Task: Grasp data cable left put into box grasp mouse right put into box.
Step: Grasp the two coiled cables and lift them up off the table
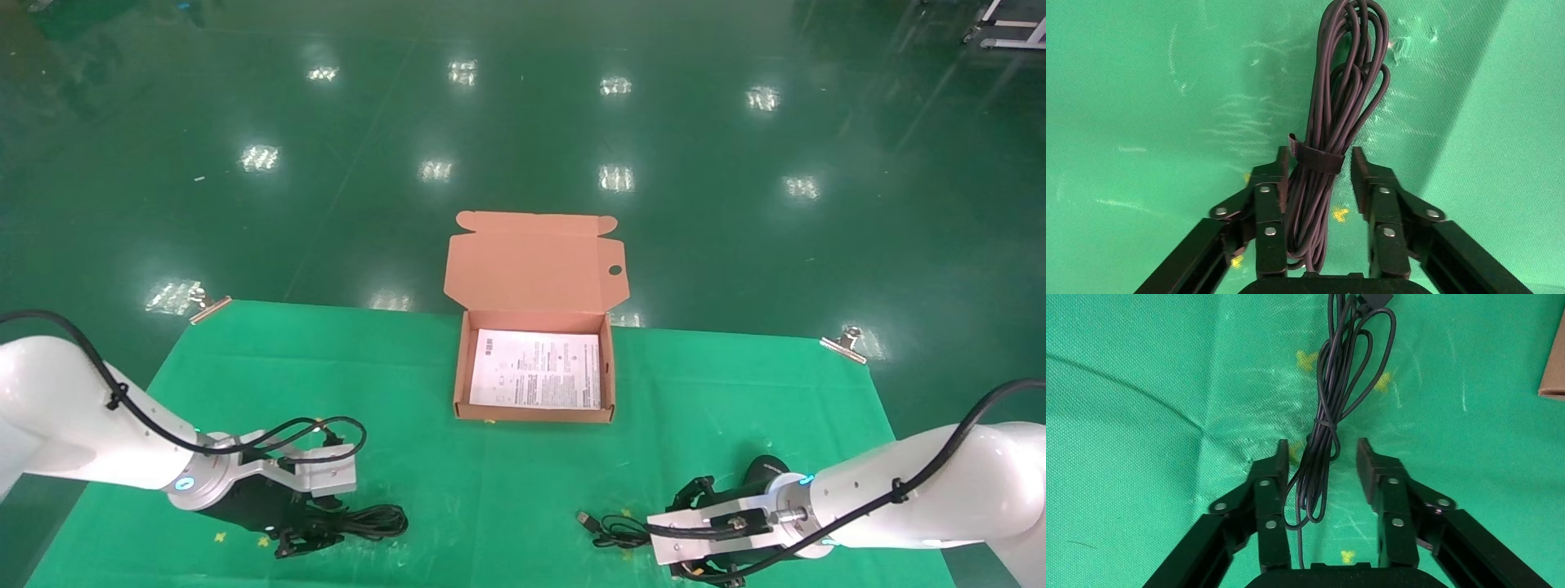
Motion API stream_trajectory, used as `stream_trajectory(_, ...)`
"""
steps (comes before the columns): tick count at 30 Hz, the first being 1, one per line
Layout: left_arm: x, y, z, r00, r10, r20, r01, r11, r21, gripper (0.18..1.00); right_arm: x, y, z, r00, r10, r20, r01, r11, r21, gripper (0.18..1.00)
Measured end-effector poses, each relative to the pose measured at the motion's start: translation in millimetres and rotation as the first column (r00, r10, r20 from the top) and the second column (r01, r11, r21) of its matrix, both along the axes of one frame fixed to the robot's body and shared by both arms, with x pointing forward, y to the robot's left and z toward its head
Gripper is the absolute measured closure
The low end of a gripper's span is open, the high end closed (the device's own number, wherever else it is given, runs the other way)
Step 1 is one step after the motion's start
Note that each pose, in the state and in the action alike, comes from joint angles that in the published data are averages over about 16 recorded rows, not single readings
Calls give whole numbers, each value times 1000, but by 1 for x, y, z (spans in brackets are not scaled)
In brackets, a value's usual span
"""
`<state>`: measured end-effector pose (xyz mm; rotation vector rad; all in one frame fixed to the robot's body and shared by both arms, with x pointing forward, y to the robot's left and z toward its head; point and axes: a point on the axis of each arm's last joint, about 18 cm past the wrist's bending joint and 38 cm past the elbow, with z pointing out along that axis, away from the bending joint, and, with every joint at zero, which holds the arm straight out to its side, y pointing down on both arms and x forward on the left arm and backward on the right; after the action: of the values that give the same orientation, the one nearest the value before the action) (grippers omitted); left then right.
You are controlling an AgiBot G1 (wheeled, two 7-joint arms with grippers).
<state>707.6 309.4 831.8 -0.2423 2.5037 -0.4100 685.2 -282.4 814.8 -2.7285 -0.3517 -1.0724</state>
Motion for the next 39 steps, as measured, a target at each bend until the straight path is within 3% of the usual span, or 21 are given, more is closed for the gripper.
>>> stream_trajectory(12, 0, 0, 0, 1000, 0, 0, 0, 1000, 0, 855, 0, 0, 0, 1000, 0, 0, 0, 1000, 1, 851)
stream_trajectory(22, 0, 0, 12, 1000, -18, 23, 18, 1000, 4, 908, -1, -7, 21, 999, -25, 30, 23, 998, 62, 947)
stream_trajectory(27, 1, -1, 40, 995, -50, 85, 49, 999, 13, 913, -2, -20, 61, 993, -64, 101, 48, 987, 154, 959)
stream_trajectory(31, 2, -5, 75, 982, -84, 169, 80, 996, 29, 914, -6, -30, 112, 976, -97, 196, 48, 969, 240, 962)
stream_trajectory(39, -2, -26, 159, 908, -150, 391, 125, 988, 89, 915, -16, -25, 225, 902, -114, 416, -49, 931, 362, 965)
